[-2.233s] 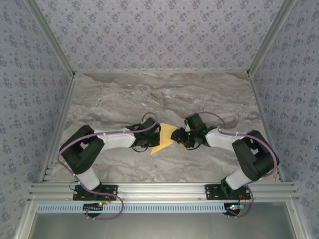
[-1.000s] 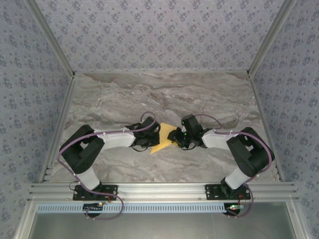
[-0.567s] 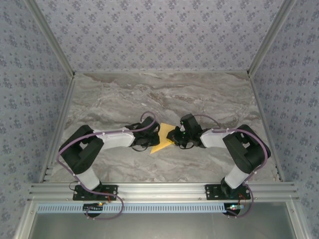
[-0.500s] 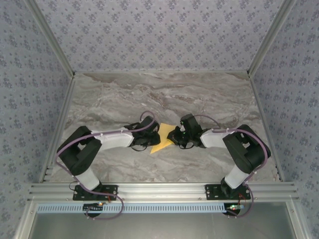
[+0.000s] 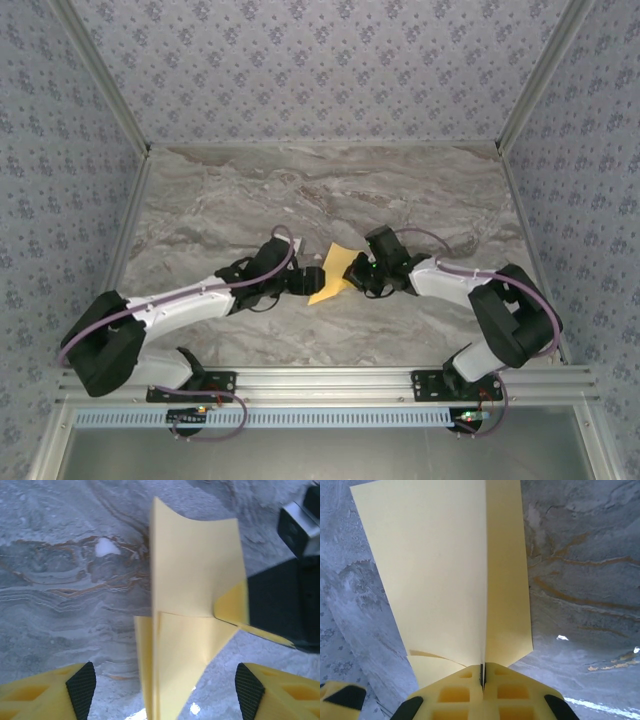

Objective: Fold a paper plane with a square sheet of paper (pick it up from the middle)

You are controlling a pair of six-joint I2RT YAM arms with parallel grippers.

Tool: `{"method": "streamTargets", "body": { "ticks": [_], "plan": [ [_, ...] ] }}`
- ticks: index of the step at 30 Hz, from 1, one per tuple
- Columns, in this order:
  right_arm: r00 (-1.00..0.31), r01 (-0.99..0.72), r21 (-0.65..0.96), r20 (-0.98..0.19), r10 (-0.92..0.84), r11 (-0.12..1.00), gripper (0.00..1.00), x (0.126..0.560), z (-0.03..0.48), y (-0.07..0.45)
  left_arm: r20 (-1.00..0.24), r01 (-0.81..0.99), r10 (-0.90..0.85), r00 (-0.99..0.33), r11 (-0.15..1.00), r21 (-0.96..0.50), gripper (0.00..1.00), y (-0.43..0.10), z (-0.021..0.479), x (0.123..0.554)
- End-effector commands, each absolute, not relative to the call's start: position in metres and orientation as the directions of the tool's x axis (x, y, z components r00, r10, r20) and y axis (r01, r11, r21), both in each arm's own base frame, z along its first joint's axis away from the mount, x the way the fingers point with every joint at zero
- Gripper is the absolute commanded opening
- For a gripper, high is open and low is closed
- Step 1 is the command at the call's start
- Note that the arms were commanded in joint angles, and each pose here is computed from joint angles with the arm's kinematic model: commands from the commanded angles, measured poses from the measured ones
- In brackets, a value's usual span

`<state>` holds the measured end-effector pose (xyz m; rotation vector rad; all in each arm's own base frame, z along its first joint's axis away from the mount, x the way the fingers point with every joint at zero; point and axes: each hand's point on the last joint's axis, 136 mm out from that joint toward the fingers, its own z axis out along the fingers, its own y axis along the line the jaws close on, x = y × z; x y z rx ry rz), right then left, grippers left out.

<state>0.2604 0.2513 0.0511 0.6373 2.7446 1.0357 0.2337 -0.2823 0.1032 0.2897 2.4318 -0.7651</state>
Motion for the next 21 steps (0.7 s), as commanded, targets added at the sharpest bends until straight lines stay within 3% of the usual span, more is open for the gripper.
{"method": "streamTargets", "body": {
  "ticks": [1,8,21],
  "plan": [
    [-0.897,0.348,0.63,0.007,0.443,0.694,0.0,0.261,0.06,0.252,-0.695,0.505,0.113,-0.71,0.769,-0.391,0.78,-0.294,0.123,0.23],
    [-0.894,0.34,0.655,0.003,0.448,0.675,0.0,0.278,0.073,0.268,-0.772,0.588,0.203,-0.602,0.767,-0.257,0.79,-0.292,0.125,0.227],
    [-0.89,0.399,0.632,0.092,0.447,0.664,0.0,0.284,0.065,0.283,-0.795,0.735,0.452,-0.404,0.678,0.012,0.66,-0.301,0.079,0.233]
  ]
}}
